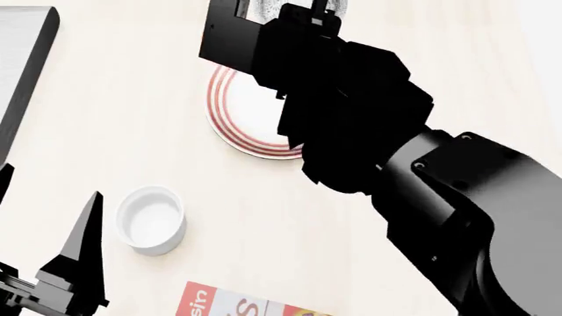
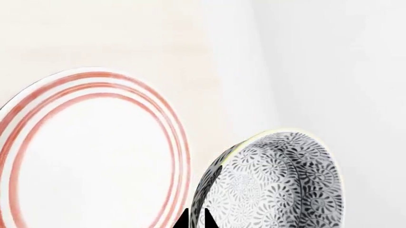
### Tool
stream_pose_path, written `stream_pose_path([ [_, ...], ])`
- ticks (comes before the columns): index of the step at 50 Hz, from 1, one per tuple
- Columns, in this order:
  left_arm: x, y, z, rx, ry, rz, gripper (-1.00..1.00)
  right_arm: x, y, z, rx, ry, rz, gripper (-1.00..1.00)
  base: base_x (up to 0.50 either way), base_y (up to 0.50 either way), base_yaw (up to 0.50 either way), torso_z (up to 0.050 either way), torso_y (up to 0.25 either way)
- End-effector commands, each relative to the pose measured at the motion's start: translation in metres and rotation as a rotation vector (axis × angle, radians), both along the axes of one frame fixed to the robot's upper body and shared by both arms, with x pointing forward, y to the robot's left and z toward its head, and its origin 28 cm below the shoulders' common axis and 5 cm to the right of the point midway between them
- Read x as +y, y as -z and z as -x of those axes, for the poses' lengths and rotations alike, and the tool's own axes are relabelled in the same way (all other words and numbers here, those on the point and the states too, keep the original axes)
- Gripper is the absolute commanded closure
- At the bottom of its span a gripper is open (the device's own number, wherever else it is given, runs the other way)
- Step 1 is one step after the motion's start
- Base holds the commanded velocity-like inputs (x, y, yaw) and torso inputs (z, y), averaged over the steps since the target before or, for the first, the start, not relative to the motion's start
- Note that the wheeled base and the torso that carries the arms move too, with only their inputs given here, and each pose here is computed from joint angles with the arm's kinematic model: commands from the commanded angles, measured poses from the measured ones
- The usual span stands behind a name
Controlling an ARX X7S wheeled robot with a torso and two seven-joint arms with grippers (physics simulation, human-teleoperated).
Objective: Pick the akita bowl on the cookies box and place it on the plate.
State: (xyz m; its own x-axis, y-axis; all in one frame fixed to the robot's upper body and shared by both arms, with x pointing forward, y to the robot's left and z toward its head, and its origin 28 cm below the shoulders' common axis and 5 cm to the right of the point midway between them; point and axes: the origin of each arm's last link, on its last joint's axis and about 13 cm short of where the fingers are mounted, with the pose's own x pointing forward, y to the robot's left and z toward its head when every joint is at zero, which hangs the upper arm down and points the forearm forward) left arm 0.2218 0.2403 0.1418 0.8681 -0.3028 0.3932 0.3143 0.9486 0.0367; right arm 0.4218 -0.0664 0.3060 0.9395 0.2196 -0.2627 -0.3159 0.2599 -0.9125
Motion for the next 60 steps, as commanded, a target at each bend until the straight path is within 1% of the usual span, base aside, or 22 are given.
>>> stream_pose_path([
  [1, 0.001, 0.000, 0.001, 0.002, -0.001, 0.005, -1.00, 0.010, 0.010, -0.010, 0.009, -0.026, -0.012, 1.00, 0.00, 0.00, 0.00, 0.000, 0.000],
  [7, 0.002, 0.001, 0.000, 0.006, 0.001, -0.011, -1.00, 0.012, 0.023, -0.012, 0.030, -0.033, -0.010, 1.00, 0.00, 0.00, 0.00, 0.000, 0.000],
  [17, 0.002, 0.001, 0.002, -0.004, 0.012, -0.016, -1.00, 0.012, 0.037, -0.012, 0.041, -0.011, -0.008, 1.00, 0.00, 0.00, 0.00, 0.000, 0.001],
  [29, 0.004, 0.002, 0.002, -0.008, 0.012, -0.015, -1.00, 0.012, 0.061, -0.011, 0.067, -0.016, 0.026, 1.00, 0.00, 0.00, 0.00, 0.000, 0.000],
  [43, 0.003, 0.004, 0.004, -0.021, 0.015, -0.027, -1.00, 0.012, 0.070, -0.010, 0.091, -0.018, 0.026, 1.00, 0.00, 0.00, 0.00, 0.000, 0.001],
  [53, 0.004, 0.003, 0.004, -0.016, 0.031, 0.003, -1.00, 0.012, 0.074, -0.009, 0.099, -0.023, 0.027, 1.00, 0.00, 0.00, 0.00, 0.000, 0.001],
  [60, 0.005, 0.003, 0.004, -0.024, 0.037, 0.000, -1.00, 0.011, 0.075, -0.010, 0.102, -0.019, 0.030, 1.00, 0.00, 0.00, 0.00, 0.000, -0.036],
])
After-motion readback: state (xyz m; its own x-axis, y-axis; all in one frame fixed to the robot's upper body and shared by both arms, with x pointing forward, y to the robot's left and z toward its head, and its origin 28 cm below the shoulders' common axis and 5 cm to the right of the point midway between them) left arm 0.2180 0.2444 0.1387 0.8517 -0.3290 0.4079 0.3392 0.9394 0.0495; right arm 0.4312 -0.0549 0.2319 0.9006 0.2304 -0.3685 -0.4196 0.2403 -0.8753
